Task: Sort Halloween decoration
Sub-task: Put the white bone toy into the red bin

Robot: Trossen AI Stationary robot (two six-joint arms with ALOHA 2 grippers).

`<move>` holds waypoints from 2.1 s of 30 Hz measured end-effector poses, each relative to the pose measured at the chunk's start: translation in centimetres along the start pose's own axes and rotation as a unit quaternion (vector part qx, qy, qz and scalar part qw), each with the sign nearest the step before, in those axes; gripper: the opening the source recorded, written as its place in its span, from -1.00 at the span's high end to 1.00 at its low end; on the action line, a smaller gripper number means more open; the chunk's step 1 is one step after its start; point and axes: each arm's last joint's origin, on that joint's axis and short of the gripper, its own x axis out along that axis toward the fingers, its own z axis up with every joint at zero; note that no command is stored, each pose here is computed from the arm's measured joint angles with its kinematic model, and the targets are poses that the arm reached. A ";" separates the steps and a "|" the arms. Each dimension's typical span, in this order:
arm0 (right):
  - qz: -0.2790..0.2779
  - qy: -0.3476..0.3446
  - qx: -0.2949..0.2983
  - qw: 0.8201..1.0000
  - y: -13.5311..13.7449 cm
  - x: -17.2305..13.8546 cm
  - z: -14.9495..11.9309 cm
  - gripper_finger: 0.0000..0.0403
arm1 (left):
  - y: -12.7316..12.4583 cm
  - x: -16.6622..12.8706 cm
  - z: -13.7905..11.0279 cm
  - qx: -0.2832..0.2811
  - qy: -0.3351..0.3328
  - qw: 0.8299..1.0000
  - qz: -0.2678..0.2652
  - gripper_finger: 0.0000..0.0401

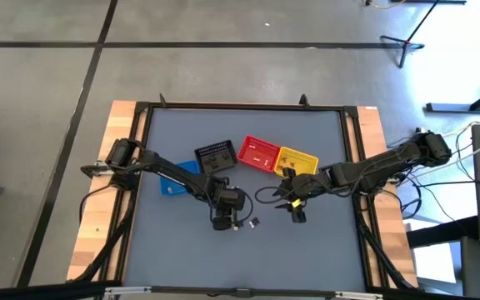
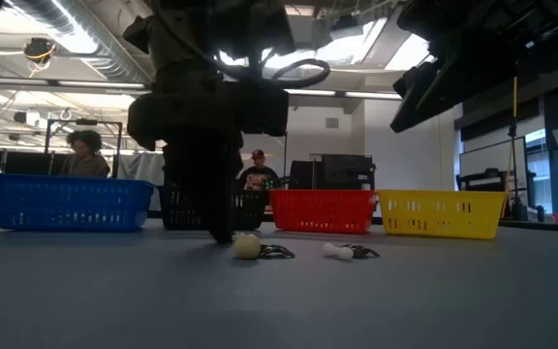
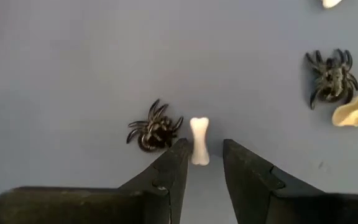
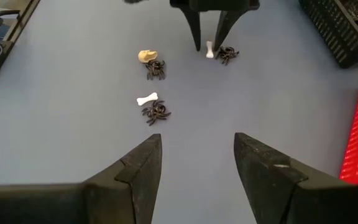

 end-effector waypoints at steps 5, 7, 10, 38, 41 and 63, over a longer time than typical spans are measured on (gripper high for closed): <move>0.000 0.000 0.000 1.000 0.0 0.0 0.0 0.01 | 0.0 0.1 -0.1 0.000 0.003 1.000 0.002 0.50; 0.000 -0.001 0.000 1.000 0.0 0.0 0.0 0.01 | 0.0 0.1 -0.1 0.000 0.005 1.000 0.002 0.51; 0.000 -0.001 0.000 1.000 0.0 0.0 0.0 0.01 | 0.0 0.2 -0.1 0.001 0.008 1.000 0.003 0.55; 0.000 -0.001 0.000 1.000 0.0 0.0 0.0 0.01 | -0.1 -0.4 0.6 0.001 0.006 1.000 0.002 0.98; 0.000 -0.002 0.000 1.000 0.0 0.0 0.0 0.01 | -0.1 -1.1 1.7 -0.002 -0.014 1.000 -0.002 0.99; 0.001 -0.007 -0.001 1.000 0.0 0.0 0.1 0.01 | 7.8 -5.0 7.9 0.006 -0.105 0.991 0.077 0.99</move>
